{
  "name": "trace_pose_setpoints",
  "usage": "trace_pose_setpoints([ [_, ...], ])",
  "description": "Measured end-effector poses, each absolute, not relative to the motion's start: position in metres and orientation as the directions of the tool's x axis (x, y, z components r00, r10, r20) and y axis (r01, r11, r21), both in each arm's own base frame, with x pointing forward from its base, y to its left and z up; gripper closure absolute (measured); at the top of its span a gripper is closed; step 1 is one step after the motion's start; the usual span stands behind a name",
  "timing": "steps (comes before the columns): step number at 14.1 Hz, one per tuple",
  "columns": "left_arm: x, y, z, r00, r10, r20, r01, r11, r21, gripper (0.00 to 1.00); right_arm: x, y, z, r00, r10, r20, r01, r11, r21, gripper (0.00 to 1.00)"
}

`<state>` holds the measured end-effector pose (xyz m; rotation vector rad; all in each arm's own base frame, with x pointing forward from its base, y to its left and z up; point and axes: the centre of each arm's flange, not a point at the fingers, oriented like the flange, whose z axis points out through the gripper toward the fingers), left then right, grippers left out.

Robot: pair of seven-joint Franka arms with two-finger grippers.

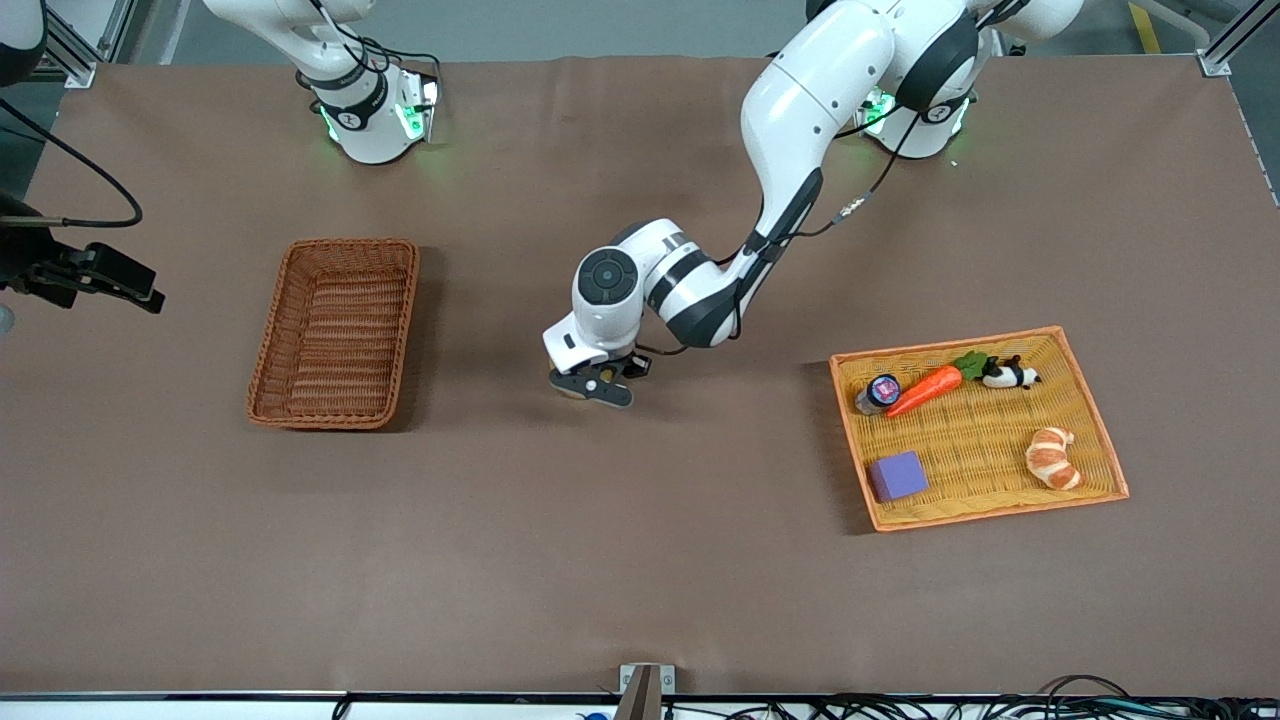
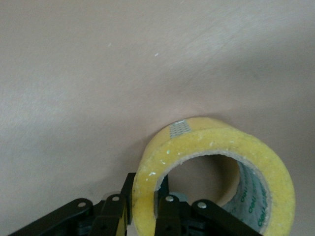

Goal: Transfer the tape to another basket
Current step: 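Set the tape on the table while the right gripper reaches toward it, then grasp the tape with the right gripper while the left gripper withdraws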

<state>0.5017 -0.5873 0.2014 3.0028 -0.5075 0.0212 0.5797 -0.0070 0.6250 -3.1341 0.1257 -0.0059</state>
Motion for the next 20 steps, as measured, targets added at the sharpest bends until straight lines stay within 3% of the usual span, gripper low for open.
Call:
trace_pose_setpoints([
  [4, 0.501, -0.594, 0.207, 0.94, -0.335, 0.068, -0.341, -0.933, 0.116, 0.74, 0.58, -0.004, 0.625, 0.997, -0.074, 0.003, -0.074, -0.997, -0.005, 0.0],
  [8, 0.52, -0.597, 0.236, 0.947, -0.269, 0.175, -0.299, -0.937, 0.179, 0.37, 0.58, 0.01, 0.624, 0.999, -0.049, 0.001, -0.049, -0.999, -0.007, 0.0],
  [12, 0.548, -0.573, 0.314, 0.952, -0.22, 0.212, -0.26, -0.949, 0.179, 0.0, 0.586, 0.046, 0.597, 1.0, -0.003, 0.018, -0.003, -1.0, -0.014, 0.0],
  [16, 0.598, -0.484, 0.397, 0.964, -0.216, 0.153, -0.233, -0.967, 0.101, 0.0, 0.585, 0.127, 0.532, 0.998, 0.061, 0.034, 0.062, -0.998, -0.032, 0.0],
  [20, 0.632, -0.386, 0.458, 0.957, -0.268, 0.108, -0.274, -0.961, 0.045, 0.0, 0.553, 0.225, 0.425, 0.993, 0.117, 0.026, 0.118, -0.992, -0.046, 0.0],
])
